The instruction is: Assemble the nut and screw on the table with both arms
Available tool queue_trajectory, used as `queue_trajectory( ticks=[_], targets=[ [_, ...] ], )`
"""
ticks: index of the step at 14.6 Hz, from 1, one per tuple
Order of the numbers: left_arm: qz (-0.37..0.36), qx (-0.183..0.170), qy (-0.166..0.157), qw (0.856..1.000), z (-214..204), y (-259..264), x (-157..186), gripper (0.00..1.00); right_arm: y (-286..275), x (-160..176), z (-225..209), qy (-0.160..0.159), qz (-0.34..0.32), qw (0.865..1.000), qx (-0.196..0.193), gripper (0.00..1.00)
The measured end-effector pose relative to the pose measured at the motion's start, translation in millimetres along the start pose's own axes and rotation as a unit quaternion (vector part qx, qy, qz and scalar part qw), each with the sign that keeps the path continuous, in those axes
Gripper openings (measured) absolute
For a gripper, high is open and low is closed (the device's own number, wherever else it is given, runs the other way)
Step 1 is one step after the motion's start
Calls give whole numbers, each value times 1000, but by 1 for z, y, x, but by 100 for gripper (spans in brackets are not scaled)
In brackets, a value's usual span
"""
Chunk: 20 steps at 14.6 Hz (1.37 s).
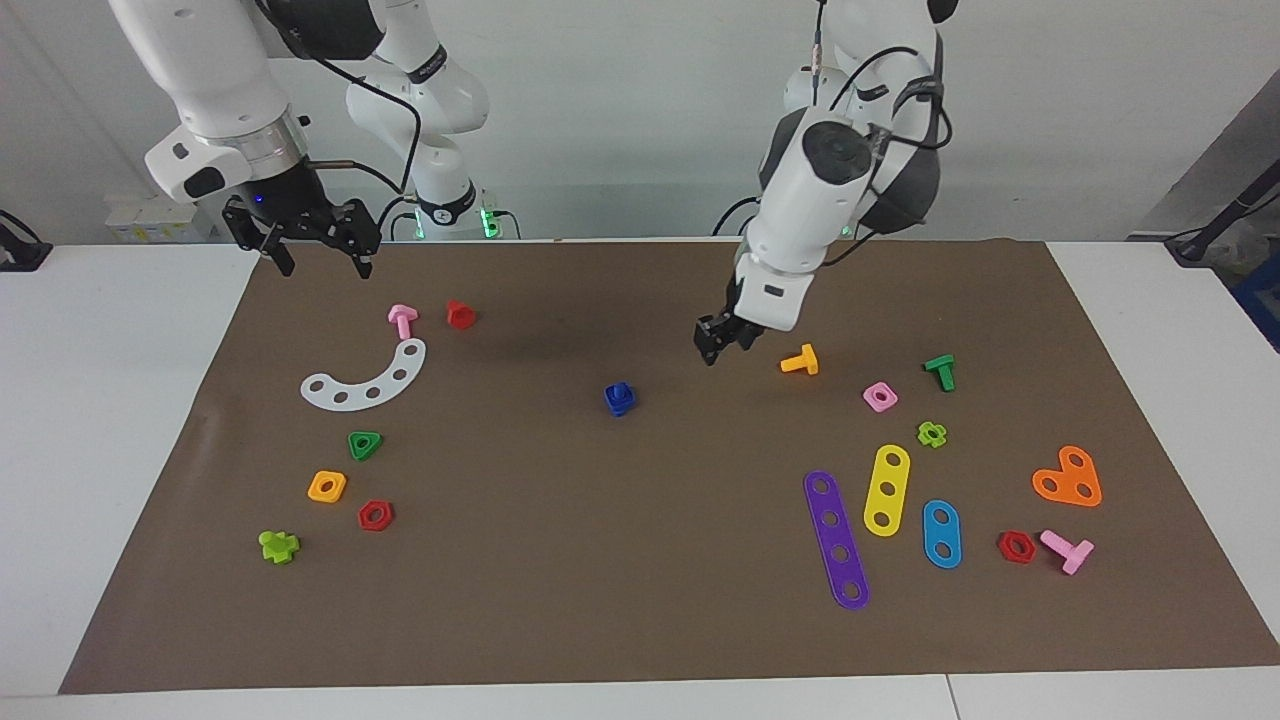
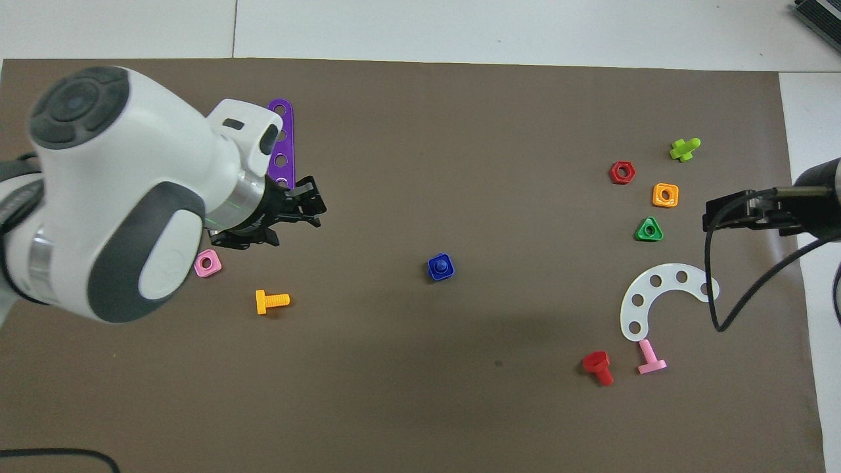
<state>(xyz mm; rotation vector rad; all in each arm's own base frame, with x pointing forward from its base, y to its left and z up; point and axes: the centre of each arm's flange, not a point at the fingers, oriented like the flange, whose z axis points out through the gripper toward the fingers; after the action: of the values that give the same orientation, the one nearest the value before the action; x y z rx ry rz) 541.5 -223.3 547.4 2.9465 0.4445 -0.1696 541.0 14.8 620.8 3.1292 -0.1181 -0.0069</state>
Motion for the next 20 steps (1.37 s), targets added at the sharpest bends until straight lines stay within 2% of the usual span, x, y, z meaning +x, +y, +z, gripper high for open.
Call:
queue_trajectory(
  ticks=[4,6,7,8,9,10,12,15,18,20],
  targets=[
    [106,14,-43,993,-55,-112,15,66,0,0,0,0,0,1000,0,100],
    [130,48,-34,990,-70,-156,21,67,0,0,0,0,0,1000,0,100],
    [135,73,-26,988,-73,-167,21,67,0,0,0,0,0,1000,0,100],
    [138,93,-16,986,-76,-171,21,73,0,0,0,0,0,1000,0,100],
    [140,101,0,985,-80,-171,23,73,0,0,0,0,0,1000,0,100],
    [147,100,22,984,-84,-170,27,78,0,0,0,0,0,1000,0,100],
    [160,93,59,981,-92,-170,36,99,0,0,0,0,0,1000,0,100],
    [161,82,81,980,-102,-174,41,100,0,0,0,0,0,1000,0,100],
    [148,53,82,984,-108,-180,44,100,0,0,0,0,0,1000,0,100],
    [143,48,82,985,-109,-185,46,100,0,0,0,0,0,1000,0,100]
  ],
)
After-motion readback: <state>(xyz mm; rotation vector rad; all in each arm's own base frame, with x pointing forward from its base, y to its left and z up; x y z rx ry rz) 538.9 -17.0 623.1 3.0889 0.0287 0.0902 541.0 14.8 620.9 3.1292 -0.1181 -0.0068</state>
